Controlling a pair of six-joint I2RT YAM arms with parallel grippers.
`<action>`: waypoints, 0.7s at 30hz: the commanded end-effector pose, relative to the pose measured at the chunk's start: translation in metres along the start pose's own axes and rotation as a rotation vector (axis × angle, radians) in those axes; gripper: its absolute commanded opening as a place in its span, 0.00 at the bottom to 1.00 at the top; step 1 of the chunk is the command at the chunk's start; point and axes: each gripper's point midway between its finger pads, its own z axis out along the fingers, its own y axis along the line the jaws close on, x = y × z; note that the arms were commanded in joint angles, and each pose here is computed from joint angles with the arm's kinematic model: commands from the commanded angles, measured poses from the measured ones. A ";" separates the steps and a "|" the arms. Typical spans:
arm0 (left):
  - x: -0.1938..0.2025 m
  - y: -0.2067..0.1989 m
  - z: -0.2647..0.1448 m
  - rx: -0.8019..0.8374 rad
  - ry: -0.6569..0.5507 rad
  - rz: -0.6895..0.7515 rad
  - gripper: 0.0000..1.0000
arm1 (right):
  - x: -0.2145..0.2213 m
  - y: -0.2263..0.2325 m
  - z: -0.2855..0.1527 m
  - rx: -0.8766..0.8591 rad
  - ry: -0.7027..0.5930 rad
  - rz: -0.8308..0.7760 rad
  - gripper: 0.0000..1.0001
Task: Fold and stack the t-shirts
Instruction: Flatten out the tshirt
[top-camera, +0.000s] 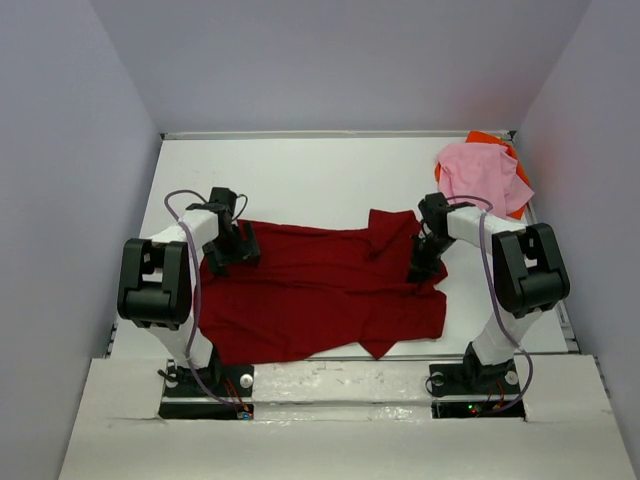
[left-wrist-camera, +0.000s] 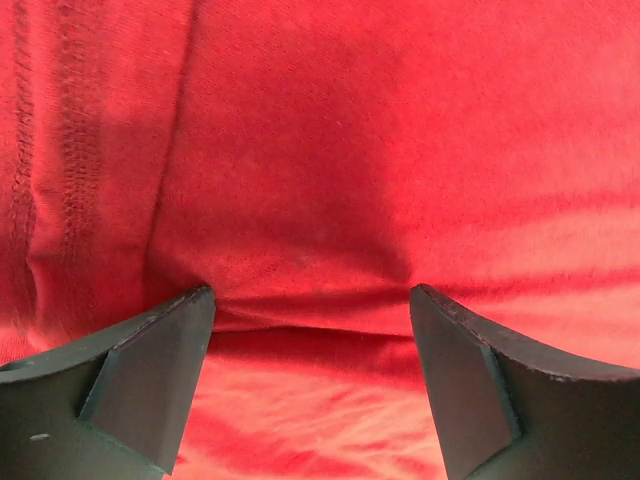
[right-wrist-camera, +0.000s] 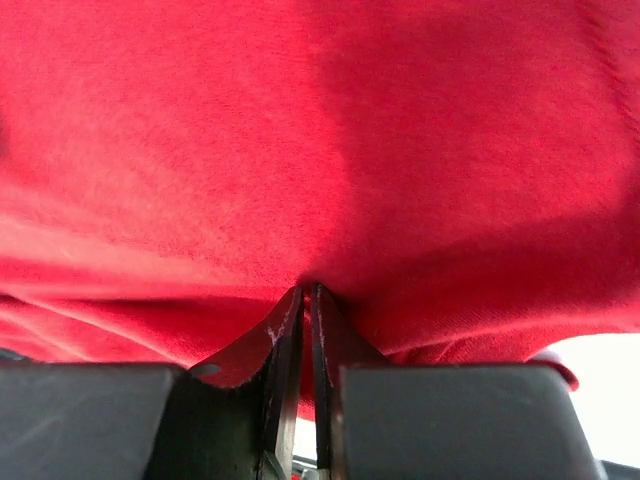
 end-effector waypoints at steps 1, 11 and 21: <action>0.024 0.015 -0.005 -0.054 0.060 -0.004 0.94 | 0.009 -0.023 -0.006 0.111 -0.021 0.007 0.14; -0.051 -0.025 -0.053 0.054 -0.116 0.011 0.99 | -0.093 0.079 -0.122 -0.127 -0.326 -0.150 0.64; -0.121 -0.078 -0.133 0.260 -0.333 0.004 0.99 | -0.136 0.155 -0.096 -0.121 -0.217 -0.290 0.68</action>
